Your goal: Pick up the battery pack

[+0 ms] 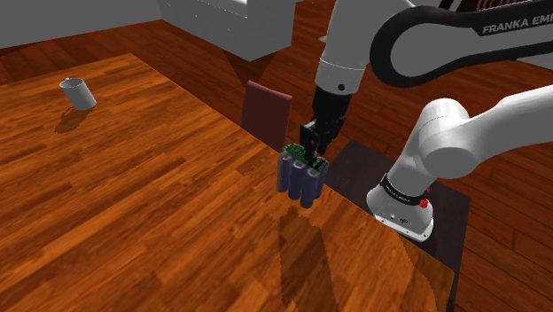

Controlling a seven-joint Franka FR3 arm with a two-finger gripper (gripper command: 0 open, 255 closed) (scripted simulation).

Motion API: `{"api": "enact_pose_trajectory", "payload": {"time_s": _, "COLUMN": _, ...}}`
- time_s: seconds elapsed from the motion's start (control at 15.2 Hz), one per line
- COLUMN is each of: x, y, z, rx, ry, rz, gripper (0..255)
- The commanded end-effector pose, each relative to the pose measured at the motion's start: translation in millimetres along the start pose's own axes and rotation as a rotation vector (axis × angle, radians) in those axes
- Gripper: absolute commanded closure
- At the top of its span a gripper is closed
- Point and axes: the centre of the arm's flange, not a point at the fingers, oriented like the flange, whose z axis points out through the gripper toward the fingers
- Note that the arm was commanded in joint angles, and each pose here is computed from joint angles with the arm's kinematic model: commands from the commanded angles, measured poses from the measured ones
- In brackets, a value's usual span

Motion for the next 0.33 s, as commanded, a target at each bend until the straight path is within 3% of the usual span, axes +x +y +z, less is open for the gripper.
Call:
{"api": "enact_pose_trajectory", "payload": {"time_s": 0.0, "x": 0.3, "y": -1.6, "z": -11.8, "rx": 0.001, "ry": 0.001, "rz": 0.0, "gripper": 255}}
{"api": "enact_pose_trajectory", "payload": {"time_s": 0.26, "x": -0.8, "y": -3.6, "z": -23.0, "rx": 0.001, "ry": 0.001, "rz": 0.0, "gripper": 255}}
